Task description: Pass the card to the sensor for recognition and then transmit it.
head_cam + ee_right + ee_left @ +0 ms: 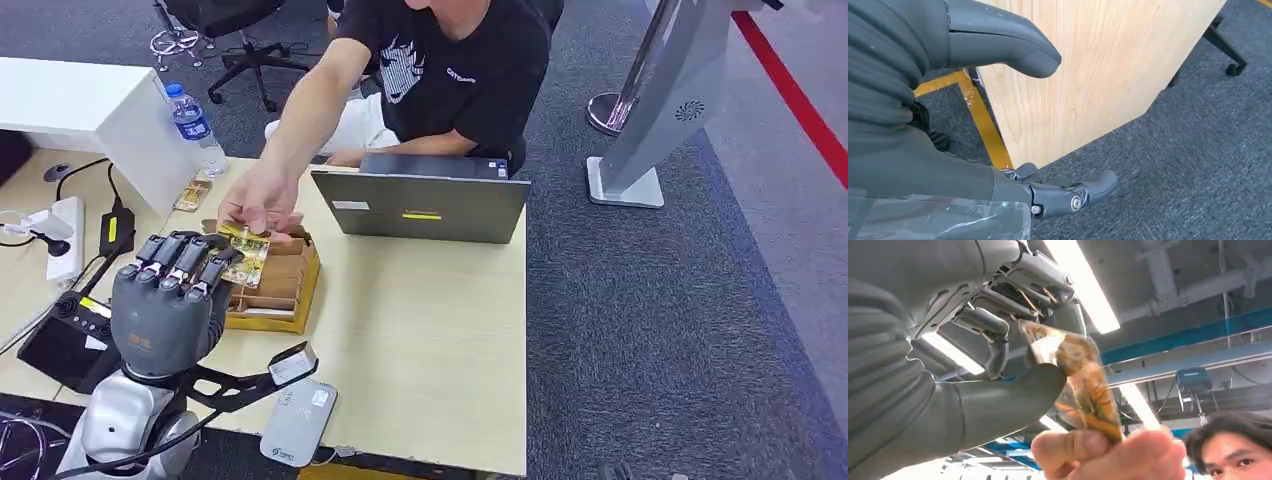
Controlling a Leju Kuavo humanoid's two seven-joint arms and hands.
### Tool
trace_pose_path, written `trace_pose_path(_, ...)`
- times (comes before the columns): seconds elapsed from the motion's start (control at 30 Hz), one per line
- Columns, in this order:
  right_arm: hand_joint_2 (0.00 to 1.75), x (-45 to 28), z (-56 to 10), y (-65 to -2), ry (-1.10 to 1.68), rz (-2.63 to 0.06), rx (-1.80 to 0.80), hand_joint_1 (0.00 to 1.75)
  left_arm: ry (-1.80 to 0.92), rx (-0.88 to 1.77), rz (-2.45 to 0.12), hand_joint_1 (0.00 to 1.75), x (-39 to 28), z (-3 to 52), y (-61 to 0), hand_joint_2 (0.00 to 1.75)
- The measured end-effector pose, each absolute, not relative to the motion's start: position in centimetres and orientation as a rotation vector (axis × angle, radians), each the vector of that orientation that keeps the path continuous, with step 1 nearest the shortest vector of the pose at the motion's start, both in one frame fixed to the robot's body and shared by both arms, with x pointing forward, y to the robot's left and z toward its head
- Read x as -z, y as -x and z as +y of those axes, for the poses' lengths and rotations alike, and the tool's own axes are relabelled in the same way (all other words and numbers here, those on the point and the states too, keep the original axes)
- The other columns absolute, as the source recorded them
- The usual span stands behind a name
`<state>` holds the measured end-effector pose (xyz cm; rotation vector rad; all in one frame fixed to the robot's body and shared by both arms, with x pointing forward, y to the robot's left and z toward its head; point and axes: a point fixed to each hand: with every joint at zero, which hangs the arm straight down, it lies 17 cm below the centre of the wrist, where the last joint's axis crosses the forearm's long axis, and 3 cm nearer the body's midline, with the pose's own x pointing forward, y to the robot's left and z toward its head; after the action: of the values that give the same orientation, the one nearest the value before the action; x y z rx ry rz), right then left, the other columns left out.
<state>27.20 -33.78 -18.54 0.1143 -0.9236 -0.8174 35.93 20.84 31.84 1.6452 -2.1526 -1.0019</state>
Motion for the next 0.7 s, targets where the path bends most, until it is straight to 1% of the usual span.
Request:
trace_pose_path(0.13, 1.75, 18.6, -33.9, -27.1, -0.111, -0.921, 0.823, 0.00, -1.618, 1.002, -2.184, 1.75, -31.9, 20.5, -35.7, 1.75)
trace_pose_path(0.27, 1.75, 18.6, -34.1, -27.0, -0.108, -0.921, 0.833, 0.00, -1.512, 1.022, -2.222, 1.75, -31.2, 19.5, -35.5, 1.75)
trace_pose_path(0.43, 1.75, 18.7, -34.4, -26.8, -0.105, -0.923, 0.855, 0.00, -1.205, 1.081, -2.260, 1.75, -27.8, 17.3, -34.8, 1.75)
trace_pose_path(0.57, 1.75, 18.7, -34.6, -26.7, -0.102, -0.923, 0.869, 0.00, -1.010, 1.150, -2.238, 1.75, -24.4, 16.3, -34.1, 1.75)
trace_pose_path(0.7, 1.75, 18.7, -34.6, -26.7, -0.102, -0.923, 0.869, 0.00, -1.010, 1.150, -2.238, 1.75, -24.4, 16.3, -34.1, 1.75)
